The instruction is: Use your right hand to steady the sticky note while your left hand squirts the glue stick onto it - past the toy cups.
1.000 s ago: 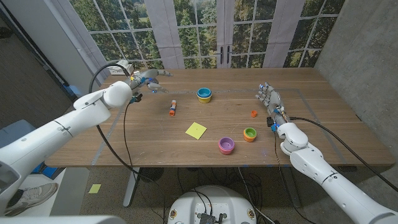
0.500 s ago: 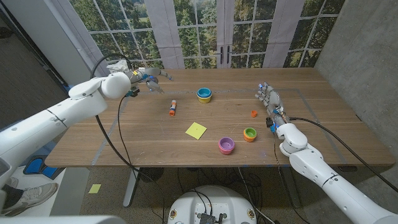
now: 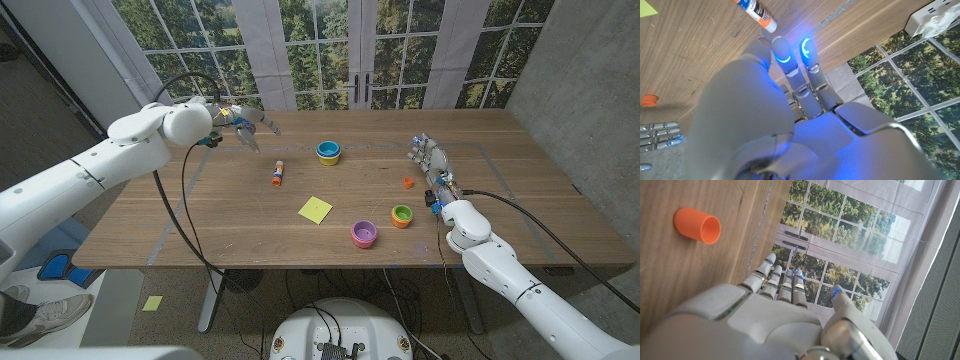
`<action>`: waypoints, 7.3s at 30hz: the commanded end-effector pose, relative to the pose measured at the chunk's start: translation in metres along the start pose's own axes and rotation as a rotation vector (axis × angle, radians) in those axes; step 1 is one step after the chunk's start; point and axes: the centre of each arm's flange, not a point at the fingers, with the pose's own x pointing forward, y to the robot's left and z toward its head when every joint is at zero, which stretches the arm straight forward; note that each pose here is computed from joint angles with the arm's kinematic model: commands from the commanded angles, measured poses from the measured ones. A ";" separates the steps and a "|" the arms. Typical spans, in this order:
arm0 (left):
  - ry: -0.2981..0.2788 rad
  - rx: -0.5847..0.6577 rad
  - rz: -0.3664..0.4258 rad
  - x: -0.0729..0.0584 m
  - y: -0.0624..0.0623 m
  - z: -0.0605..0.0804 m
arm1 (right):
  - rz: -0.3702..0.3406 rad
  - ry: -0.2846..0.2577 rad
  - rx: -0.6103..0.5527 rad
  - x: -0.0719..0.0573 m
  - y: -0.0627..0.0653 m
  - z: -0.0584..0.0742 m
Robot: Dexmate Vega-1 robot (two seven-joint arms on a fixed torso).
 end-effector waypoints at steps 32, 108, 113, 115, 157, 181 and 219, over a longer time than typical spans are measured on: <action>-0.058 0.237 -0.089 0.028 -0.041 0.001 | -0.012 -0.033 -0.013 0.006 0.016 0.005; -0.242 0.338 -0.081 0.074 -0.123 0.006 | -0.036 -0.040 -0.165 0.023 0.026 0.017; -0.237 0.360 -0.084 0.075 -0.131 0.007 | -0.038 -0.040 -0.183 0.026 0.028 0.018; -0.236 0.385 -0.084 0.076 -0.134 0.007 | -0.038 -0.042 -0.191 0.028 0.028 0.019; -0.269 0.356 -0.080 0.085 -0.165 0.013 | -0.037 -0.076 -0.292 0.030 0.034 0.034; -0.232 0.203 0.130 0.070 -0.116 0.010 | -0.032 -0.087 -0.310 0.027 0.034 0.036; -0.114 -0.162 0.253 0.038 -0.066 0.010 | -0.010 -0.035 -0.388 0.002 0.033 0.040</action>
